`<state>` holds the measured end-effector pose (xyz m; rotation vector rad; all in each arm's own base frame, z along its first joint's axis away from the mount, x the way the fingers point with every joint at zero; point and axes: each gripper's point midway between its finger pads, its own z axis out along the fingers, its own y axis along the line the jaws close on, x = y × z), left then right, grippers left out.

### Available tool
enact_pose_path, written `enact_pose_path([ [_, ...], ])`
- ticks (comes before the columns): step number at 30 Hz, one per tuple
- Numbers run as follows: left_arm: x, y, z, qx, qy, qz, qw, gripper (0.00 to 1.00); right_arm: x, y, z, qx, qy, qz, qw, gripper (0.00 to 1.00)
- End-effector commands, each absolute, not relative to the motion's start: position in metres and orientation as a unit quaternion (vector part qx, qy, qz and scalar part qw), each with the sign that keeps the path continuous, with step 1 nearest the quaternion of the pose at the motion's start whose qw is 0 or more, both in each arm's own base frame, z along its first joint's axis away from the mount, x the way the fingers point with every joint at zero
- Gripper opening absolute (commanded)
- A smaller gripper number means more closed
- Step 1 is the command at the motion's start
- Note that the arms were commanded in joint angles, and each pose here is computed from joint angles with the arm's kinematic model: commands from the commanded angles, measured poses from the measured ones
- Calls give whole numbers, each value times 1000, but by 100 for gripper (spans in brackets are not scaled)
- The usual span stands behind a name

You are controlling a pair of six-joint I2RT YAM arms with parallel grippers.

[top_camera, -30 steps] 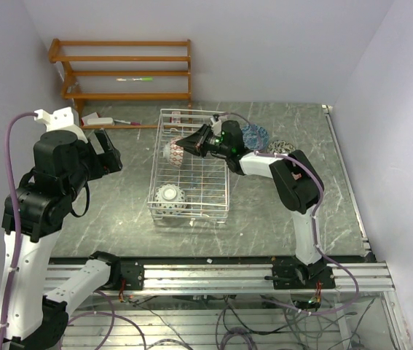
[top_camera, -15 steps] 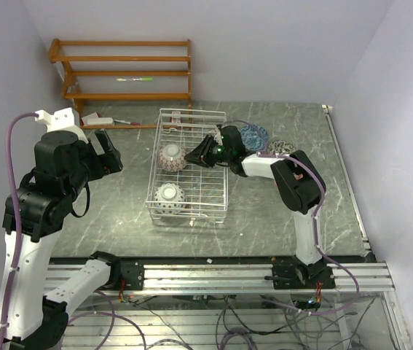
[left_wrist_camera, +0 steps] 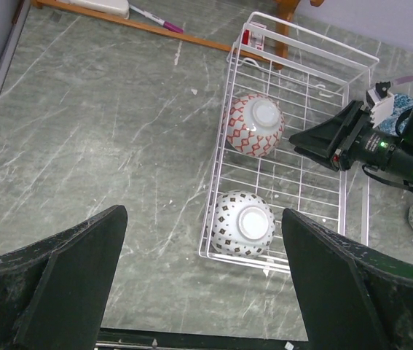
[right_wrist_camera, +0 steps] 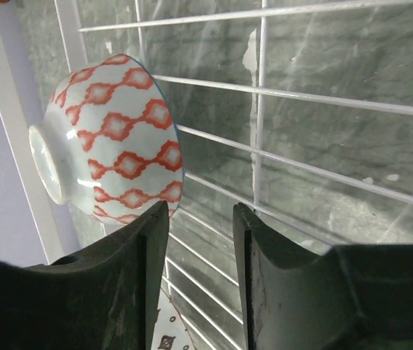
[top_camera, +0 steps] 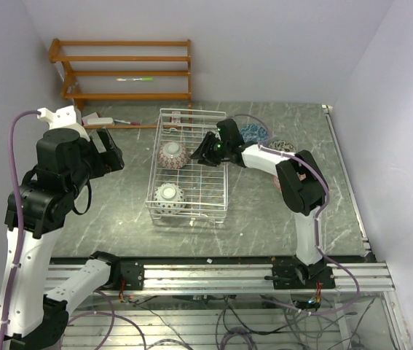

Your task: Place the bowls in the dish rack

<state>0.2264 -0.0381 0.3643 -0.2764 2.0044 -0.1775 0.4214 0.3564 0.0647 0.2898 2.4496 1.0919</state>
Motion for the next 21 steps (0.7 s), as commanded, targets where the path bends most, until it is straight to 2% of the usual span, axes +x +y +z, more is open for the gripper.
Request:
enact_pose_path([
  [1,231,-44,367,-109,833,-87,535,99,430,340,90,83,903,341,250,44],
  [5,231,-44,366,-111,834,-86,534,99,448,348,120,35,904,319,283,52],
  [13,230,-46,362,-110,834,-94,532,99,469,364,112,-26,920,277,274,56],
  [21,227,-44,361,-110,831,-94,537,99,470,377,96,-62,915,274,289,57],
])
